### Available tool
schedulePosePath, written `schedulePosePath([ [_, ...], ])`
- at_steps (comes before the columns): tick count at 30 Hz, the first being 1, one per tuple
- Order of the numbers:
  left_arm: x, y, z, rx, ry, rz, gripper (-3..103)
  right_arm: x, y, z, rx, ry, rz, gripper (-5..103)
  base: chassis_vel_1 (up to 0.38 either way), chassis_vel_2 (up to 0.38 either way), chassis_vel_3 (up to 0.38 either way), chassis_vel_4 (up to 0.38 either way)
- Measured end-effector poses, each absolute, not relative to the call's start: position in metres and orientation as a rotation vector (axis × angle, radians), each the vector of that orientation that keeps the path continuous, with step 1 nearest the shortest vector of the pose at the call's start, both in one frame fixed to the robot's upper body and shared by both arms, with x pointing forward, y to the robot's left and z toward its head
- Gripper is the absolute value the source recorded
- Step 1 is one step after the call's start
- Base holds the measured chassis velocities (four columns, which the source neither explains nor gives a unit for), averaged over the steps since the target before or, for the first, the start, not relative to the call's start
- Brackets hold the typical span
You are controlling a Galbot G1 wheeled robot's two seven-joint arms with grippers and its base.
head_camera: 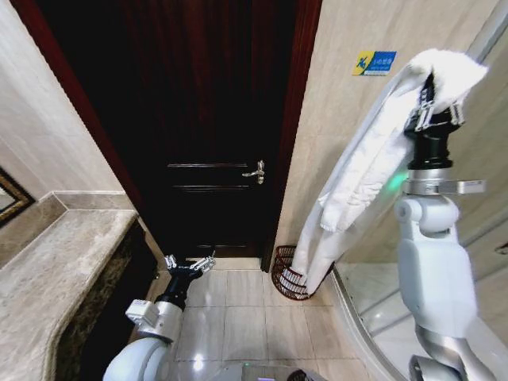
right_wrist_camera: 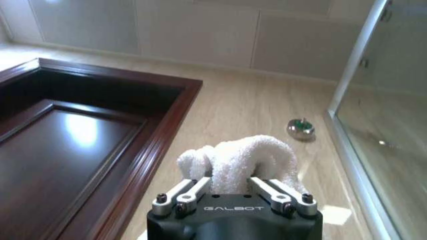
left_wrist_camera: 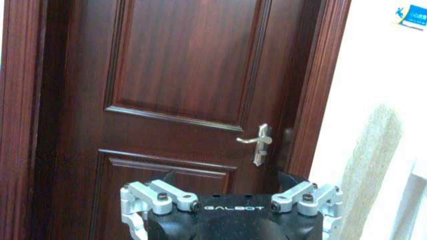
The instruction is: Discard the used towel into the hamper.
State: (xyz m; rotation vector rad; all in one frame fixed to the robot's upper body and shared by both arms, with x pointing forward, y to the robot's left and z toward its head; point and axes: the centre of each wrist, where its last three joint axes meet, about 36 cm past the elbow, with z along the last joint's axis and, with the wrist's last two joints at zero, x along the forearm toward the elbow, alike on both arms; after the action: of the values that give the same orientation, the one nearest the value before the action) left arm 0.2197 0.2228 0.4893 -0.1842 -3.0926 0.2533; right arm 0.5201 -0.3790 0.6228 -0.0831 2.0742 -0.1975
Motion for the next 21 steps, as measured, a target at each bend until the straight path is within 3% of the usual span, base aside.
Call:
schedulePosePath([
  [7,0.22,0.223,0.489,-0.184,-3.093,0.253,100,0.534,-0.369,0.609,-0.111,2.094,-0.186,13,0.0,0.0,0.0,0.0],
  [21,0.22,0.223,0.489,-0.184,-3.093,0.253,100,0.563,-0.366,0.668,-0.117,1.993,-0.21,13,0.0,0.0,0.0,0.0],
])
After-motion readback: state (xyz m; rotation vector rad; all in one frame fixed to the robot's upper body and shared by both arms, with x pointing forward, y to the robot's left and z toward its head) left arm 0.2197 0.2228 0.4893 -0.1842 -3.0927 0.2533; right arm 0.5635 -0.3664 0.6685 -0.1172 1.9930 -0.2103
